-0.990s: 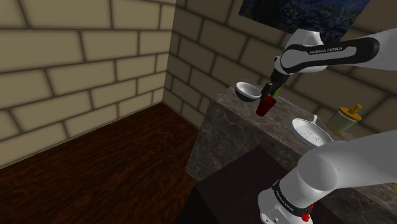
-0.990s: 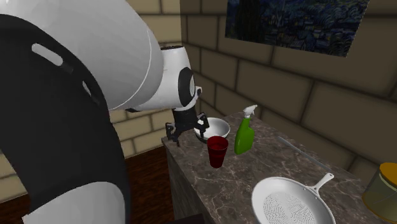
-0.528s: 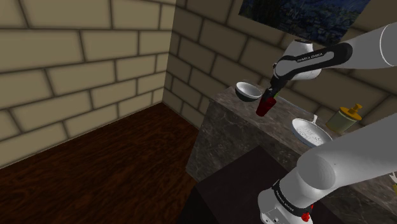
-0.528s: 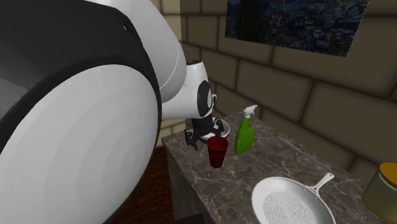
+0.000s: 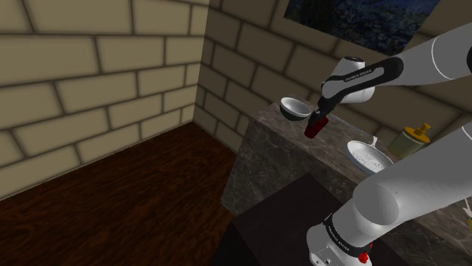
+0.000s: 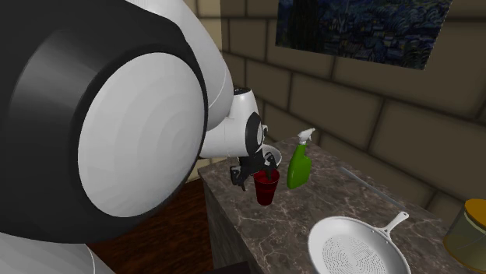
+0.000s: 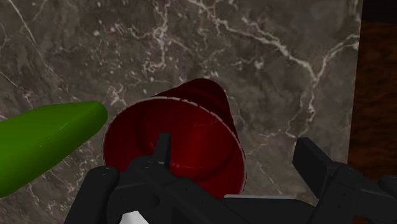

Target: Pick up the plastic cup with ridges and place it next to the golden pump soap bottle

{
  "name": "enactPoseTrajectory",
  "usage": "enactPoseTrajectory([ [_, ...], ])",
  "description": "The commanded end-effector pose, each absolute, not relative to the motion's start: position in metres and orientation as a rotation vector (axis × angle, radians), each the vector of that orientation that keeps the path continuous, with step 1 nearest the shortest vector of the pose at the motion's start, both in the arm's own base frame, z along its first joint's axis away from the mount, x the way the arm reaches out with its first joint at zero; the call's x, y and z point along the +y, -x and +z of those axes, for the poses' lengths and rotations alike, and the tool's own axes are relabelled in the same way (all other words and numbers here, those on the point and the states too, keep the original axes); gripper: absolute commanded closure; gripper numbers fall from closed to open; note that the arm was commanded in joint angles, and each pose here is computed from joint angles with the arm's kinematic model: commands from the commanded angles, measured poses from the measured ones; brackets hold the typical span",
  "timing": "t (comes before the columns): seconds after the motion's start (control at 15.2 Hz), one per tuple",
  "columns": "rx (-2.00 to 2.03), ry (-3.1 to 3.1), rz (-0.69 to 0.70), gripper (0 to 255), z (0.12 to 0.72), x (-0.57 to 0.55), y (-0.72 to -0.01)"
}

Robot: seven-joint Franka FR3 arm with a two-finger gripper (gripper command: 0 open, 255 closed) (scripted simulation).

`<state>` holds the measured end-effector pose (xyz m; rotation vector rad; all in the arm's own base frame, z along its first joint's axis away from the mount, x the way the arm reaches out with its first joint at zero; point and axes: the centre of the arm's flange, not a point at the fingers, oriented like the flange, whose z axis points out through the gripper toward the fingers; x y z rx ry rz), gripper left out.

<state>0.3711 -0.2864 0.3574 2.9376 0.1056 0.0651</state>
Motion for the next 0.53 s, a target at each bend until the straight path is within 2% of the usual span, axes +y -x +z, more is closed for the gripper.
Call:
enactPoseTrajectory([
  [0.0,0.106,-2.937,0.066,0,0.3551,-0.2869,-0.3706],
  [0.33,0.106,-2.937,0.066,0,0.3552,-0.2869,-0.3706],
  [0.4,0.106,-2.937,0.066,255,0.3552,-0.2869,-0.3706],
  [0.46,0.106,-2.937,0.066,255,0.3552,-0.2869,-0.3706],
])
